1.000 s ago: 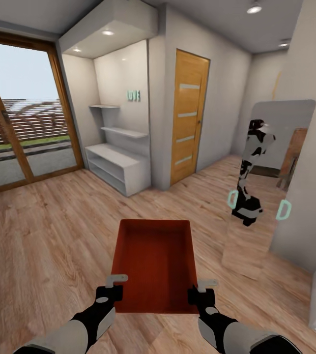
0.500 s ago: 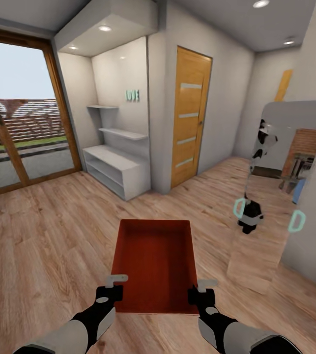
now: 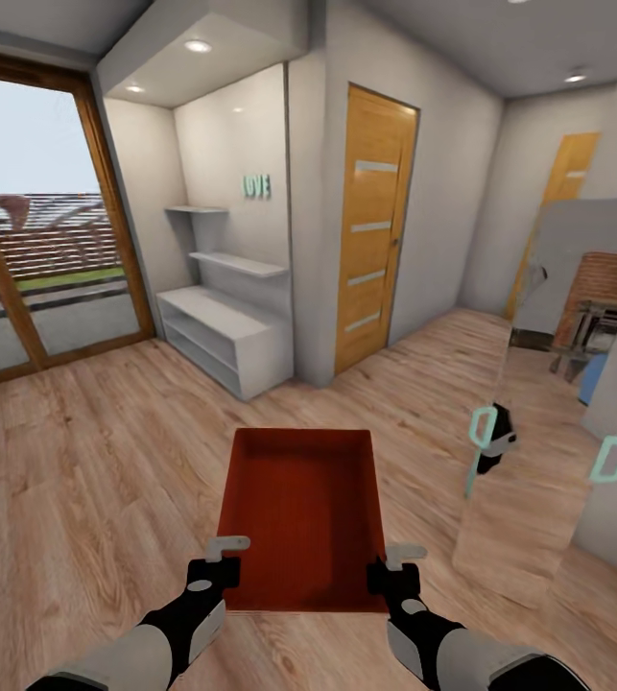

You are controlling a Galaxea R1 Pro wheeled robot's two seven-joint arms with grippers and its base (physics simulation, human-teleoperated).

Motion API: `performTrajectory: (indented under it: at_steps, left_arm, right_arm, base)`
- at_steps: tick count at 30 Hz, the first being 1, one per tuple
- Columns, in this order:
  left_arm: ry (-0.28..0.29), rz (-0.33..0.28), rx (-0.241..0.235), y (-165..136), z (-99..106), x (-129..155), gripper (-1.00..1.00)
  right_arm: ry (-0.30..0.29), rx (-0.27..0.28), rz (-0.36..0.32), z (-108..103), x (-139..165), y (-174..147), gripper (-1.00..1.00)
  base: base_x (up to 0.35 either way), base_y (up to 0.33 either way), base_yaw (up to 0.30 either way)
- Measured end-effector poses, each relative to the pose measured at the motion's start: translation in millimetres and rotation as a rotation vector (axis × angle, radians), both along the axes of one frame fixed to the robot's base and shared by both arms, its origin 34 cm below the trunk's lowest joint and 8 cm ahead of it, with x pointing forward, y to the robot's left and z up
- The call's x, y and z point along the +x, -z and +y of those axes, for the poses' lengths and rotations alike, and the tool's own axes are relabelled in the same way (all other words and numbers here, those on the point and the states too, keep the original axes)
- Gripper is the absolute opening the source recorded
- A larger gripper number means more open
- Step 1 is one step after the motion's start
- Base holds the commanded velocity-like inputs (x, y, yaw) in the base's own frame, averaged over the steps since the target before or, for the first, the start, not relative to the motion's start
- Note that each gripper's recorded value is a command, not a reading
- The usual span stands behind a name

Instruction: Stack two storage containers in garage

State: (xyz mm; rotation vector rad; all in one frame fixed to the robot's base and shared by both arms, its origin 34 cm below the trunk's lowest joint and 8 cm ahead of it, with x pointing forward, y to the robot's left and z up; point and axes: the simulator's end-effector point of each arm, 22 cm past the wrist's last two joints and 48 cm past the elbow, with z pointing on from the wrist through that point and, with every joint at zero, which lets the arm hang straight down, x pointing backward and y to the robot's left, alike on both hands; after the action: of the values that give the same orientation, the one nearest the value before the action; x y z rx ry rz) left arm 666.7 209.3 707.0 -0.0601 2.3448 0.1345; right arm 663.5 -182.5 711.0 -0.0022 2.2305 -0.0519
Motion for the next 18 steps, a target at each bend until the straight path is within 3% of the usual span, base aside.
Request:
performTrajectory:
  at_steps: [18]
  left_arm:
    - [0.001,-0.002,0.000,-0.6,0.0,0.6,-1.00]
  right_arm:
    - [0.001,0.000,-0.003,-0.1,0.4,-0.5,-1.00]
  base:
    - [0.323,0.000,0.000]
